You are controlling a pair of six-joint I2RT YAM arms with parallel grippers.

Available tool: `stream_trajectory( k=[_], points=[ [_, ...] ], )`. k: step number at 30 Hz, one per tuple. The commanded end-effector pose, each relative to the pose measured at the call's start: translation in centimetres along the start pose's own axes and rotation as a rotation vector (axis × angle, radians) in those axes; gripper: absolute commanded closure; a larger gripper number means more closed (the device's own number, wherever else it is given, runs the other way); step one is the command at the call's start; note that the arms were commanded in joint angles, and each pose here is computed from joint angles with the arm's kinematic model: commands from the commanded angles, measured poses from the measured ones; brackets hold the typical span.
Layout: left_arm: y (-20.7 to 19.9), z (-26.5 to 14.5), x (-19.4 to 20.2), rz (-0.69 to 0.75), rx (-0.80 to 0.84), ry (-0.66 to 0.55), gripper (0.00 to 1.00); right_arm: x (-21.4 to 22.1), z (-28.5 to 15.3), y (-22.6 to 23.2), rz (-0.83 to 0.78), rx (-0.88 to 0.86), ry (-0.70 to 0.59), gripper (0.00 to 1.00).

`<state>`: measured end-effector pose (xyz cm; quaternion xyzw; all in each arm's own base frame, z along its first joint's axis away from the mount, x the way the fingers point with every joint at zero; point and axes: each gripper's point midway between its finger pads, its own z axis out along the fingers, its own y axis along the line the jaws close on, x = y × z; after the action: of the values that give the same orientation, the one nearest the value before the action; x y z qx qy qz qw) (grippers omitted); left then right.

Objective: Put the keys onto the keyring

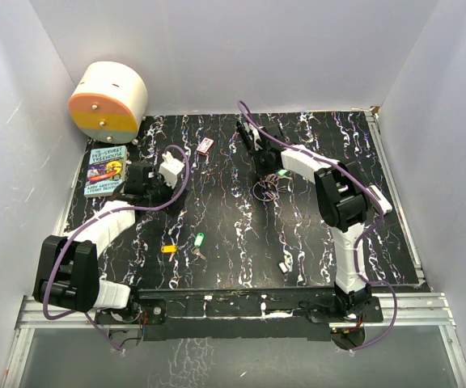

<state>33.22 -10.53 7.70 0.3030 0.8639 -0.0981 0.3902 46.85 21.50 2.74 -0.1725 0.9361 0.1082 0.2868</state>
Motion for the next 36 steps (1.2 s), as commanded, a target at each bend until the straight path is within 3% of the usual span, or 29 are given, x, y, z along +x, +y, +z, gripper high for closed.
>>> stream_trajectory(
  k=[1,5,10,15,18,23,27,32,36],
  points=[
    [-0.6,-1.1,-0.7,0.021,0.03,-0.029,0.11,2.6,1.1,0.1,0.002,-0.017,0.074,0.92],
    [-1.5,-1.2,-0.6,0.02,0.082,-0.019,0.11,3.9,0.8,-0.3,-0.001,0.003,0.1,0.91],
    [-7.1,-3.2,-0.8,0.091,0.372,-0.004,0.17,5.4,1.1,-0.2,-0.031,-0.018,0.135,0.93],
    [-9.1,-3.2,0.8,0.201,0.408,0.106,0.19,4.5,1.2,-0.2,-0.016,-0.007,0.093,0.93],
    [-10.4,-3.7,1.8,0.273,0.414,0.195,0.21,2.0,-0.5,-1.0,0.006,0.058,-0.007,0.93],
    [-10.6,-5.2,4.1,0.311,0.384,0.33,0.25,-4.6,-7.2,-1.4,0.023,0.113,-0.349,0.93],
    [-11.7,-6.3,3.5,0.297,0.403,0.293,0.28,-8.0,-12.5,-1.4,0.029,0.134,-0.512,0.93],
    [-11.7,-5.1,4.1,0.312,0.366,0.313,0.35,-10.8,-17.0,-0.3,0.041,0.077,-0.584,0.93],
    [-13.1,-5.0,3.7,0.317,0.429,0.329,0.38,-11.6,-20.3,-0.3,0.051,0.07,-0.637,0.93]
  ],
)
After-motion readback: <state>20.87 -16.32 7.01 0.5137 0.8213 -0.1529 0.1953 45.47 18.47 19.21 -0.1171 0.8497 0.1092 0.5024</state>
